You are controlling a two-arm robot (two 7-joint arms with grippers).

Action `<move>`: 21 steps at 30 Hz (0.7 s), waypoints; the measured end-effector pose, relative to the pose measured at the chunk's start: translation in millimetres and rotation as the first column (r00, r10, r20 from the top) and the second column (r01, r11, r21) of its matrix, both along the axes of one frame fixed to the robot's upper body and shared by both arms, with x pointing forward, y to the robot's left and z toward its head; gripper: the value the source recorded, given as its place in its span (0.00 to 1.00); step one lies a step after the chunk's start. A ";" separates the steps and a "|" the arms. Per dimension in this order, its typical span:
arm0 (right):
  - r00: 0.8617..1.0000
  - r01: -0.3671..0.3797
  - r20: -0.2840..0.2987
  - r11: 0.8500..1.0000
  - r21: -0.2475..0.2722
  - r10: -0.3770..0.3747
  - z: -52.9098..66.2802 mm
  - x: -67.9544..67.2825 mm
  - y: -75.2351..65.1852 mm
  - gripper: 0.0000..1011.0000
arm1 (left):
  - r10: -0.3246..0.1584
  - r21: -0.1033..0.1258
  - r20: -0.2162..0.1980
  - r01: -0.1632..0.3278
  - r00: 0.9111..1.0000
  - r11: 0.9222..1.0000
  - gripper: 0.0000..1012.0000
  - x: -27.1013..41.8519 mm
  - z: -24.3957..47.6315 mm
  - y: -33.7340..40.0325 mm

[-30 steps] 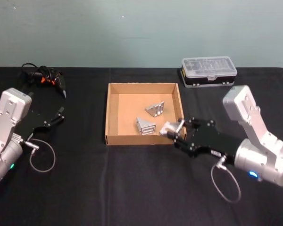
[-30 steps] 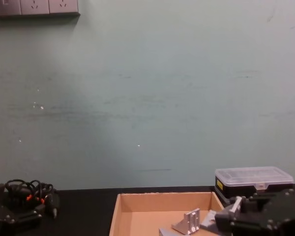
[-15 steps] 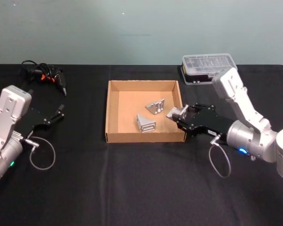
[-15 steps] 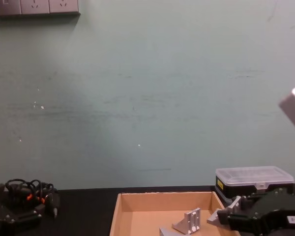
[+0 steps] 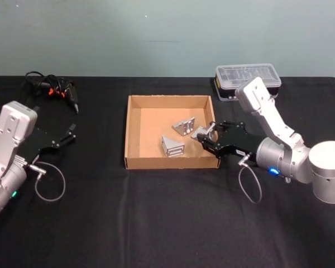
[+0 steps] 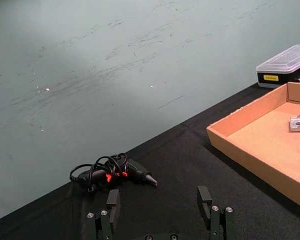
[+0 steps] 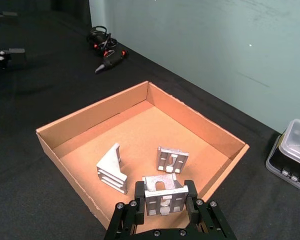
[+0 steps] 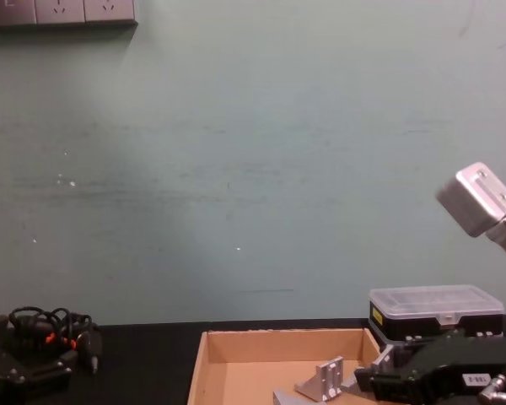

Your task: Use one hand to pick up the angle iron from the table and place it into the box.

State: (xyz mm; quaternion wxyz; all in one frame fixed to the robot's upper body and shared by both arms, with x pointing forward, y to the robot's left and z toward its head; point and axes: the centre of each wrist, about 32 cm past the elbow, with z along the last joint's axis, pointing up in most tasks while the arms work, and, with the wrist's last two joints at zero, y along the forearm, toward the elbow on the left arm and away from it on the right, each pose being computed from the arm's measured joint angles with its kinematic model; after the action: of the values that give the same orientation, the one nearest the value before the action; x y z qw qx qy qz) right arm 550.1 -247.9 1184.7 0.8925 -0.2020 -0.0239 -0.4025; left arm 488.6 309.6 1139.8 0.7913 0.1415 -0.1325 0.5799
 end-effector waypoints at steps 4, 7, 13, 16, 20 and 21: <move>1.000 -0.004 -0.009 1.000 -0.004 0.004 -1.6 4.2 2.3 0.47 | 0.000 0.000 0.000 0.000 1.000 1.000 1.00 0.0 0.0 0.0; 1.000 -0.005 -0.016 1.000 -0.009 0.005 -3.2 7.1 3.2 0.47 | 0.000 0.000 0.000 0.000 1.000 1.000 1.00 0.0 0.0 0.0; 0.999 -0.004 -0.034 1.000 0.000 0.004 -6.7 12.7 3.3 0.47 | 0.000 0.000 0.000 0.000 1.000 1.000 1.00 0.0 0.0 0.0; 0.999 -0.006 -0.048 1.000 0.015 0.006 -8.1 17.6 4.2 0.47 | 0.000 0.000 0.000 0.000 1.000 1.000 1.00 0.0 0.0 0.0; 0.998 -0.003 -0.065 1.000 0.031 0.005 -9.7 23.8 5.8 0.47 | 0.000 0.000 0.000 0.000 1.000 1.000 1.00 0.0 0.0 0.0; 0.998 -0.003 -0.067 0.999 0.032 0.005 -9.8 24.1 6.0 0.47 | 0.000 0.000 0.000 0.000 1.000 1.000 1.00 0.0 0.0 0.0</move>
State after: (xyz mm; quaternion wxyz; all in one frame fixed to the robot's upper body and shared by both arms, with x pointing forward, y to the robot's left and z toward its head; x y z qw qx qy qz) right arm 574.2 -241.8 1174.9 0.8968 -0.2010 0.0119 -0.3941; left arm 488.6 309.7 1139.8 0.7913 0.1415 -0.1325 0.5799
